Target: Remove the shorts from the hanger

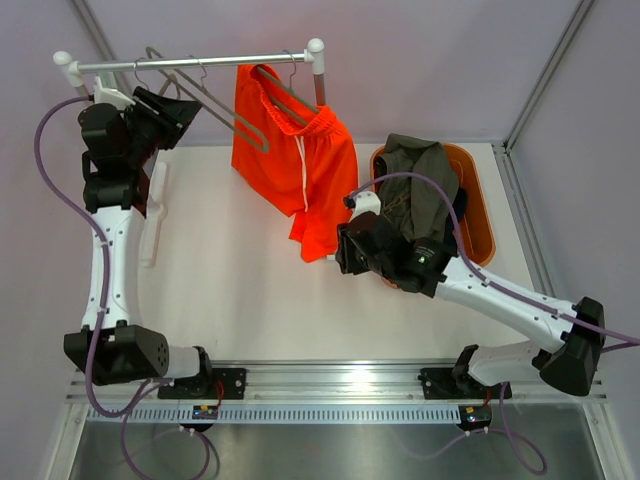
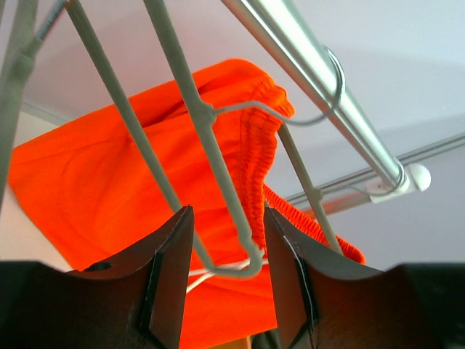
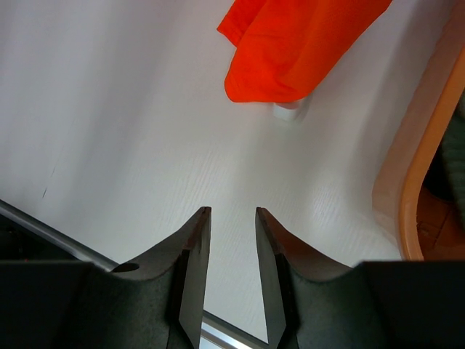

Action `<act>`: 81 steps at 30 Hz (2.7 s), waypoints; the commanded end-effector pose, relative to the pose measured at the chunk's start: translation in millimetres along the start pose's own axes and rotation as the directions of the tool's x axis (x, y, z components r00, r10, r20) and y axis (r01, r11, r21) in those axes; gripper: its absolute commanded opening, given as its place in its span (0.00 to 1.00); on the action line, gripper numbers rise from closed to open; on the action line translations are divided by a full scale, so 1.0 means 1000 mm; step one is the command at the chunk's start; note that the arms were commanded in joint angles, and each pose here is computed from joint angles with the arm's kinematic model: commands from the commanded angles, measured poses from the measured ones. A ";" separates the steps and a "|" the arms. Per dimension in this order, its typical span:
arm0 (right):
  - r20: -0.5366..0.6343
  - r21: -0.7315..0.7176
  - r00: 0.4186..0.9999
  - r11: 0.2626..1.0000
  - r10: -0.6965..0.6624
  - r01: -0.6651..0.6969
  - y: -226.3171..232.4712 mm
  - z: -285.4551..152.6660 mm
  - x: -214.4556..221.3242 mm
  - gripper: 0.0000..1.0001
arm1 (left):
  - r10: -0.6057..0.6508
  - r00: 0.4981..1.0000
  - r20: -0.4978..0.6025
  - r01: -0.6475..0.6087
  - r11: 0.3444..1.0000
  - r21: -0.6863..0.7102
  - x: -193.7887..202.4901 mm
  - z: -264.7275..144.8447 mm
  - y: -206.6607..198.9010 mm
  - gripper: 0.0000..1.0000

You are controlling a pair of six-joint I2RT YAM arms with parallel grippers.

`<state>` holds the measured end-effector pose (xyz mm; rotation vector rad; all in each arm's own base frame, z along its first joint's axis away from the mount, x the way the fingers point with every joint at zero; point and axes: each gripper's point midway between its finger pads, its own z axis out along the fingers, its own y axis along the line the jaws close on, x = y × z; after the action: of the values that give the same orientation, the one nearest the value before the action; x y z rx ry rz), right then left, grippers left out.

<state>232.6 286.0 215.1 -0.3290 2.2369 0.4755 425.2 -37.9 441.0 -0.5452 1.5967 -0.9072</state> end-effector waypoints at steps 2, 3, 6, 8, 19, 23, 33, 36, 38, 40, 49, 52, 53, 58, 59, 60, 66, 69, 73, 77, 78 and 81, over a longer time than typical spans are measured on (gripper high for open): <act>0.123 0.013 0.992 1.000 0.022 -0.024 -0.005 -0.031 -0.035 0.43 | 0.109 0.993 0.050 -0.110 0.994 0.017 -0.001 -0.024 -0.018 0.47; 0.138 0.019 0.990 1.000 0.020 -0.022 -0.007 -0.035 -0.039 0.47 | 0.123 0.990 0.067 -0.124 0.992 0.014 -0.002 -0.034 -0.022 0.47; 0.242 0.068 0.970 0.998 0.001 -0.018 -0.018 -0.056 -0.069 0.52 | 0.160 0.983 0.085 -0.159 0.987 -0.018 0.001 -0.046 -0.023 0.48; 0.325 0.117 0.946 0.992 0.002 -0.043 -0.027 -0.071 -0.096 0.54 | 0.197 0.974 0.108 -0.197 0.980 -0.018 0.002 -0.057 -0.034 0.48; 0.519 0.272 0.854 0.946 0.009 -0.176 -0.090 -0.059 -0.212 0.56 | 0.319 0.948 -0.003 -0.318 0.946 0.056 0.056 -0.086 -0.078 0.48; 0.550 0.229 0.834 0.954 0.038 -0.195 -0.096 -0.035 -0.239 0.56 | 0.342 0.939 -0.038 -0.337 0.937 0.089 0.070 -0.082 -0.095 0.49; 0.538 0.183 0.843 0.972 0.024 -0.145 -0.090 0.032 -0.279 0.53 | 0.357 0.927 -0.114 -0.345 0.932 0.109 0.093 -0.020 -0.123 0.50; 0.533 0.139 0.845 0.980 0.047 -0.141 -0.081 0.031 -0.280 0.52 | 0.366 0.922 -0.131 -0.357 0.930 0.083 0.097 0.009 -0.128 0.50; 0.526 0.085 0.847 0.988 0.068 -0.132 -0.072 0.030 -0.277 0.51 | 0.372 0.921 -0.118 -0.367 0.928 0.064 0.095 0.026 -0.131 0.50; 0.511 0.047 0.855 0.990 0.092 -0.135 -0.067 0.030 -0.268 0.50 | 0.381 0.915 -0.135 -0.385 0.923 0.002 0.096 0.035 -0.120 0.50; 0.446 -0.098 0.882 0.988 0.150 -0.118 -0.036 0.032 -0.240 0.49 | 0.410 0.904 -0.120 -0.421 0.903 -0.086 0.097 0.065 -0.102 0.50; 0.428 -0.128 0.890 0.985 0.157 -0.112 -0.024 0.033 -0.231 0.49 | 0.416 0.903 -0.104 -0.424 0.902 -0.074 0.096 0.073 -0.106 0.51; 0.417 -0.141 0.894 0.984 0.162 -0.113 -0.019 0.033 -0.227 0.49 | 0.416 0.904 -0.104 -0.423 0.903 -0.069 0.097 0.075 -0.107 0.51; 0.403 -0.154 0.903 0.983 0.152 -0.097 -0.003 0.037 -0.216 0.49 | 0.417 0.901 -0.117 -0.425 0.904 -0.051 0.104 0.086 -0.112 0.51; 0.399 -0.152 0.904 0.983 0.153 -0.099 -0.002 0.039 -0.215 0.48 | 0.419 0.900 -0.118 -0.428 0.902 -0.057 0.104 0.087 -0.110 0.51; 0.398 -0.153 0.905 0.983 0.152 -0.098 0.000 0.040 -0.214 0.48 | 0.423 0.898 -0.124 -0.432 0.900 -0.060 0.106 0.086 -0.110 0.51; 0.391 -0.171 0.907 0.981 0.157 -0.097 0.012 0.043 -0.213 0.48 | 0.449 0.882 -0.140 -0.464 0.881 -0.096 0.114 0.092 -0.098 0.50; 0.380 -0.182 0.912 0.979 0.154 -0.089 0.022 0.046 -0.210 0.47 | 0.468 0.876 -0.115 -0.479 0.871 -0.106 0.114 0.096 -0.099 0.49; 0.359 -0.191 0.921 0.978 0.150 -0.084 0.032 0.053 -0.202 0.47 | 0.511 0.857 -0.070 -0.516 0.850 -0.109 0.112 0.095 -0.111 0.48; 0.352 -0.197 0.924 0.977 0.150 -0.083 0.037 0.055 -0.197 0.47 | 0.535 0.843 -0.058 -0.538 0.836 -0.113 0.108 0.099 -0.113 0.43; 0.355 -0.196 0.923 0.977 0.150 -0.084 0.038 0.054 -0.198 0.46 | 0.535 0.843 -0.055 -0.538 0.836 -0.110 0.108 0.100 -0.114 0.41; 0.352 -0.196 0.924 0.977 0.150 -0.084 0.039 0.055 -0.197 0.47 | 0.547 0.834 -0.071 -0.551 0.828 -0.103 0.111 0.101 -0.112 0.35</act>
<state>379.9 353.7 316.9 -0.2018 1.9261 0.7006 477.4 -222.0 434.3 -0.1210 1.8037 -0.4095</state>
